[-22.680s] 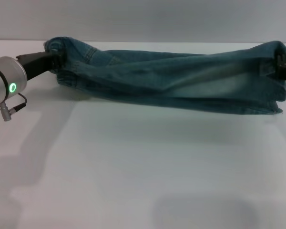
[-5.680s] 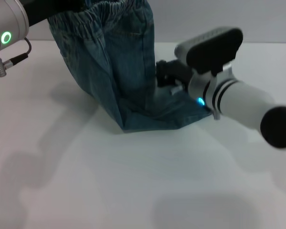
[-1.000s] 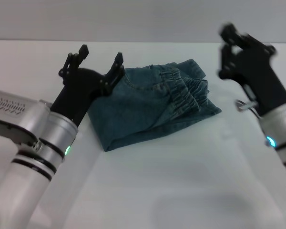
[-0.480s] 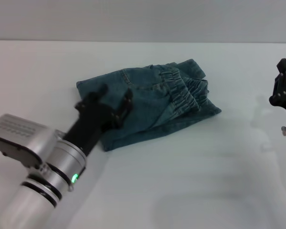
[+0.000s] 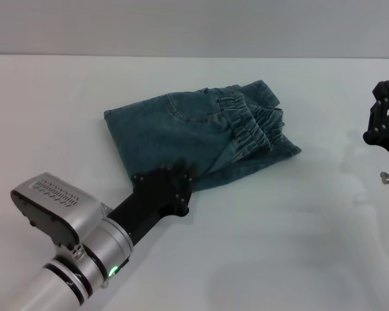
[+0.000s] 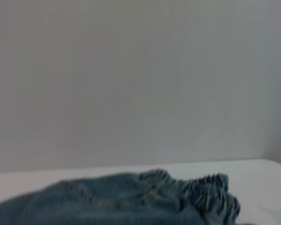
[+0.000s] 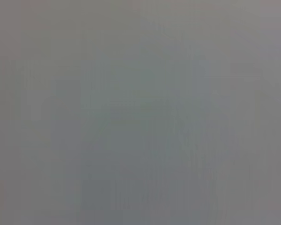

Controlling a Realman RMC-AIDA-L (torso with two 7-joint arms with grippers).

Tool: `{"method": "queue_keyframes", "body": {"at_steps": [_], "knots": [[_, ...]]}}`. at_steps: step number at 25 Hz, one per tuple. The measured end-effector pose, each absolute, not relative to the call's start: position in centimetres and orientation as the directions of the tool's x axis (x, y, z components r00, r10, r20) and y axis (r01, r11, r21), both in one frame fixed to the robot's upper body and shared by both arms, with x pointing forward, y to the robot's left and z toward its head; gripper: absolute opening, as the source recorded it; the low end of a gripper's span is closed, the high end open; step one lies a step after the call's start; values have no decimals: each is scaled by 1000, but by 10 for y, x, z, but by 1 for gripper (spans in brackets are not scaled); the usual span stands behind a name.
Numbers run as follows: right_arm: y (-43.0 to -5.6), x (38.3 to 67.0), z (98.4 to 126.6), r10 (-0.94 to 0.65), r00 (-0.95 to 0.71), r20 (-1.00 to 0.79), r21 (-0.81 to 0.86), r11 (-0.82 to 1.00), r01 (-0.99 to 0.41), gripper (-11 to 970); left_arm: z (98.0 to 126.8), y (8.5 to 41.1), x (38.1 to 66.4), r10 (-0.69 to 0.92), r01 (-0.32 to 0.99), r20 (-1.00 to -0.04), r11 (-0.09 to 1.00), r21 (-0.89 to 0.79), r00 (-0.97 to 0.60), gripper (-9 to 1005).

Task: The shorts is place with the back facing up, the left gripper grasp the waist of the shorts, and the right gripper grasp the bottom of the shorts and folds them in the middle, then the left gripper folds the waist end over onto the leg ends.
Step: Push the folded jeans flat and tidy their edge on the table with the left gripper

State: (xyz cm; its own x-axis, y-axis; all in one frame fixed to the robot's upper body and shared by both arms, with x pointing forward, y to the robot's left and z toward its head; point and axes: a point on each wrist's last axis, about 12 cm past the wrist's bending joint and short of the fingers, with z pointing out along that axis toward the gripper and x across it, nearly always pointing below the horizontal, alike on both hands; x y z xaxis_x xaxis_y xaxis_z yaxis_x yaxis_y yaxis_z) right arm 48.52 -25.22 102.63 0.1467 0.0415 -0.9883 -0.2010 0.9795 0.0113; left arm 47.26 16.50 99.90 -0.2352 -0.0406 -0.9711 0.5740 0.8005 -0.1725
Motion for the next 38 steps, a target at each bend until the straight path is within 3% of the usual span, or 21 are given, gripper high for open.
{"method": "queue_keyframes", "body": {"at_steps": [6, 12, 25, 38], "knots": [[-251, 485, 1027, 45, 147, -988, 14, 979, -204, 26, 991, 173, 486, -56, 522, -939, 819, -238, -340, 125], [-250, 486, 1028, 51, 151, -987, 19, 978, -207, 33, 992, 177, 499, -28, 523, -940, 825, -215, -341, -2], [-246, 486, 1030, 70, 154, -986, 36, 976, -214, 49, 994, 191, 526, -25, 461, -930, 863, -206, -368, 0], [-243, 488, 1030, 76, 143, -987, 44, 975, -220, 64, 1005, 191, 552, 26, 484, -942, 863, -148, -335, 1]]}}
